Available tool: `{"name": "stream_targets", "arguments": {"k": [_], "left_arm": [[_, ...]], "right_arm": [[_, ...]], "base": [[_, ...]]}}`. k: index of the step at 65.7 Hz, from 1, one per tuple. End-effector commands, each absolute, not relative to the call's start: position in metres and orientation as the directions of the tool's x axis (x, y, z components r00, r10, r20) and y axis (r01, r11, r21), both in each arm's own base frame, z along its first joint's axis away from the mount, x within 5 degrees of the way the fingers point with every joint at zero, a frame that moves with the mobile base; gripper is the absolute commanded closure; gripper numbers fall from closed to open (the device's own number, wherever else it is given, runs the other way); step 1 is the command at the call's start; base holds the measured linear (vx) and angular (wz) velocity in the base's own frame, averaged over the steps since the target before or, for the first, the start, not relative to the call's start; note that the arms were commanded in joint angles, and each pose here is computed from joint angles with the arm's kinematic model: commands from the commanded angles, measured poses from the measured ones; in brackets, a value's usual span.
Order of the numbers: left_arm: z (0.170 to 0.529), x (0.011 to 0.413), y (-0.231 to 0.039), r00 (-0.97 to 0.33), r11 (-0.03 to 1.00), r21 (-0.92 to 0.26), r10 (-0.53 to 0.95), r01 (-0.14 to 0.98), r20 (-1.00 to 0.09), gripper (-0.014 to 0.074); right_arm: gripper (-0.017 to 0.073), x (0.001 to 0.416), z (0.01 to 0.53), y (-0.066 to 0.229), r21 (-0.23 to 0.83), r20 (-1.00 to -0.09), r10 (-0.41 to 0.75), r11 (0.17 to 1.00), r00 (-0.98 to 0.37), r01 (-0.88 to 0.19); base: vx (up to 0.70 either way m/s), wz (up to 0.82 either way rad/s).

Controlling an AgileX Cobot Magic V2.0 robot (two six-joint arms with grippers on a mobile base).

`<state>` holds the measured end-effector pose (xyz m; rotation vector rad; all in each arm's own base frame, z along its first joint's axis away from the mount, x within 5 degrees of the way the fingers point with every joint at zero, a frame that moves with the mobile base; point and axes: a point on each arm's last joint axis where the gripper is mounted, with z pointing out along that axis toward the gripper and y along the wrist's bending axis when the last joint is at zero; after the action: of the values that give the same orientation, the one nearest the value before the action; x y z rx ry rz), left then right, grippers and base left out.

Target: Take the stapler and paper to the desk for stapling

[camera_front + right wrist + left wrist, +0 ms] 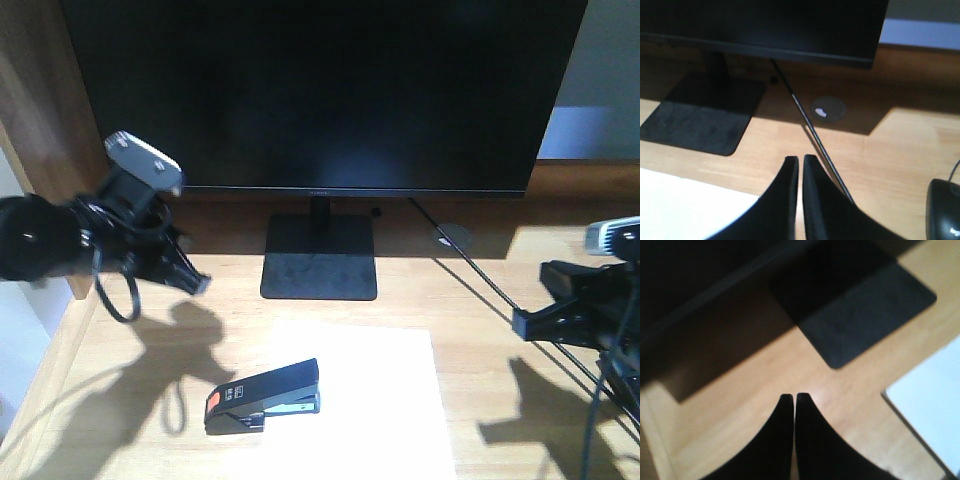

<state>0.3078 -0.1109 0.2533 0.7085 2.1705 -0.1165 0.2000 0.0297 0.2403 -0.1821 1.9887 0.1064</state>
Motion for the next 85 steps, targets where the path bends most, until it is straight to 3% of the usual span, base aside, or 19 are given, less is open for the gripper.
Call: {"name": "stream_targets", "arguments": {"k": [1, 11, 22, 41, 65, 85], "left_arm": [[0.296, 0.302, -0.106, -0.364, 0.867, 0.187, 0.377, 0.462, -0.852, 0.06], [0.304, 0.28, -0.095, -0.297, 0.903, 0.173, 0.303, 0.394, -0.906, 0.06], [0.288, 0.241, -0.078, -0.247, 0.92, 0.189, 0.283, 0.344, -0.927, 0.06], [0.297, 0.162, -0.048, -0.029, 0.942, 0.202, 0.218, 0.266, -0.976, 0.06], [0.302, 0.084, -0.031, 0.071, 0.913, 0.226, 0.214, 0.339, -0.974, 0.06], [0.304, 0.063, -0.027, 0.112, 0.906, 0.231, 0.204, 0.354, -0.973, 0.06]], "right_arm": [[0.0569, 0.194, 0.264, 0.029, -0.014, -0.953, -0.068, 0.983, -0.295, -0.181], [0.0568, 0.174, 0.278, 0.023, -0.012, -0.96, -0.052, 0.99, -0.275, -0.144], [0.0566, 0.143, 0.293, 0.015, 0.012, -0.967, -0.01, 0.996, -0.253, -0.088], [0.0566, 0.078, 0.316, 0.002, 0.024, -0.996, 0.021, 0.999, -0.082, -0.037], [0.0566, 0.021, 0.308, -0.009, 0.079, -0.997, 0.079, 0.997, -0.024, 0.001], [0.0566, 0.014, 0.303, -0.01, 0.032, -0.998, 0.032, 0.999, -0.052, -0.003]], "base": [[0.0, 0.0], [0.0, 0.0], [0.0, 0.0], [0.0, 0.0], [0.0, 0.0], [0.0, 0.0]]}}
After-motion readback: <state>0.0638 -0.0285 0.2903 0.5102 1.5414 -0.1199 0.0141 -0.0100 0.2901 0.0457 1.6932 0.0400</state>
